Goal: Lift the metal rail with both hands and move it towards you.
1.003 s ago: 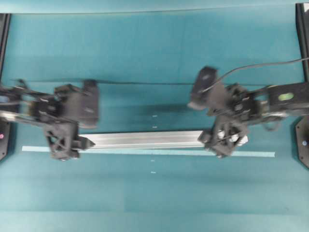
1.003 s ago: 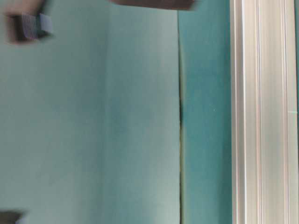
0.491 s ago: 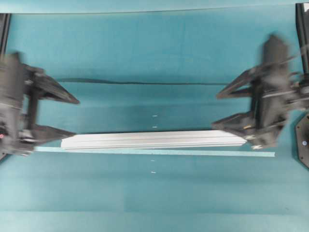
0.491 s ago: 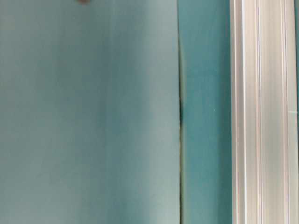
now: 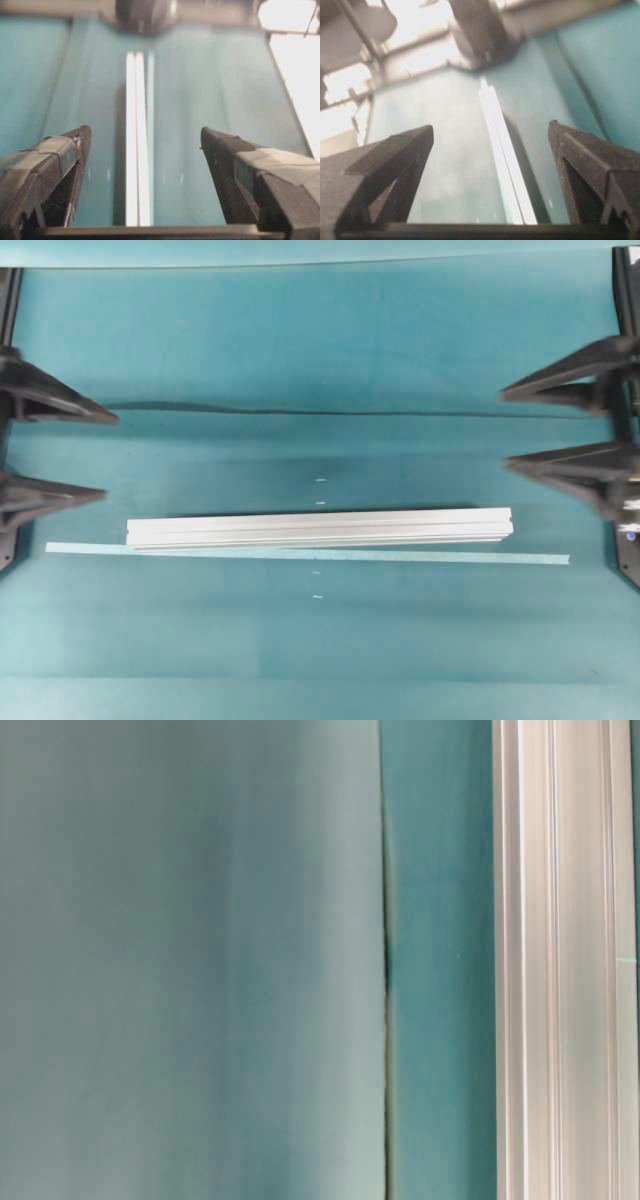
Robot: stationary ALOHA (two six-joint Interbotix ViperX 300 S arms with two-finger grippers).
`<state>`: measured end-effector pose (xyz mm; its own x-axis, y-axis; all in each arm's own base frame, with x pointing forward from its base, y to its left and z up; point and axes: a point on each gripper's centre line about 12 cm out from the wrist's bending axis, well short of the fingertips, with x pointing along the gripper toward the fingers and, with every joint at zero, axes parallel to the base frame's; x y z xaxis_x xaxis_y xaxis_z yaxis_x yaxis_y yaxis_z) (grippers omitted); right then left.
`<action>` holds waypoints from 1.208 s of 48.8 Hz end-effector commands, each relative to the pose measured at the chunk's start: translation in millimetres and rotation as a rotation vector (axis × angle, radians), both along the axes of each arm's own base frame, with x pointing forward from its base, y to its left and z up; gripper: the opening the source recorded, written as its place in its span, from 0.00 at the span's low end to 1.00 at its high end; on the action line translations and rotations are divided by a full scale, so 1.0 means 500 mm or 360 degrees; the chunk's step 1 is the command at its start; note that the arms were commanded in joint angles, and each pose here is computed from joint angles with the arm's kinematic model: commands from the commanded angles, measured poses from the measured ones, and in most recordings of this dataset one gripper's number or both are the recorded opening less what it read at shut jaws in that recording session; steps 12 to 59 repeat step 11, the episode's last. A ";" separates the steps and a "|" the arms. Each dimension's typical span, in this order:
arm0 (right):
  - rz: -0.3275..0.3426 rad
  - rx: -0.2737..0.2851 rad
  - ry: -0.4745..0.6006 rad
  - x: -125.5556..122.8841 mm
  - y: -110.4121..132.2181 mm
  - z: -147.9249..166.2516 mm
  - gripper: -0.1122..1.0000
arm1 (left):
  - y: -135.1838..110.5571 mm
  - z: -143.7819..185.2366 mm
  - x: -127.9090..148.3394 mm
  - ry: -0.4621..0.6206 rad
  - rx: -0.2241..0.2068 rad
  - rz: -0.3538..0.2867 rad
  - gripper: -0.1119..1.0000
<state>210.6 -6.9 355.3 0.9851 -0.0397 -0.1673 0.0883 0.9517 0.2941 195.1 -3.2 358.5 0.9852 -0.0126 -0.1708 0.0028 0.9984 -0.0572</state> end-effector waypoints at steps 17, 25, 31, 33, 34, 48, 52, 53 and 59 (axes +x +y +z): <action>0.0005 -0.0008 -0.0129 -0.035 0.001 0.001 0.96 | 0.001 0.026 -0.021 -0.0137 0.0000 0.0000 0.88; 0.0005 -0.0008 -0.0129 -0.035 0.001 0.001 0.96 | 0.001 0.026 -0.021 -0.0137 0.0000 0.0000 0.88; 0.0005 -0.0008 -0.0129 -0.035 0.001 0.001 0.96 | 0.001 0.026 -0.021 -0.0137 0.0000 0.0000 0.88; 0.0005 -0.0008 -0.0129 -0.035 0.001 0.001 0.96 | 0.001 0.026 -0.021 -0.0137 0.0000 0.0000 0.88; 0.0005 -0.0008 -0.0129 -0.035 0.001 0.001 0.96 | 0.001 0.026 -0.021 -0.0137 0.0000 0.0000 0.88; 0.0005 -0.0008 -0.0129 -0.035 0.001 0.001 0.96 | 0.001 0.026 -0.021 -0.0137 0.0000 0.0000 0.88; 0.0005 -0.0008 -0.0129 -0.035 0.001 0.001 0.96 | 0.001 0.026 -0.021 -0.0137 0.0000 0.0000 0.88; 0.0005 -0.0008 -0.0129 -0.035 0.001 0.001 0.96 | 0.001 0.026 -0.021 -0.0137 0.0000 0.0000 0.88; 0.0005 -0.0008 -0.0129 -0.035 0.001 0.001 0.96 | 0.001 0.026 -0.021 -0.0137 0.0000 0.0000 0.88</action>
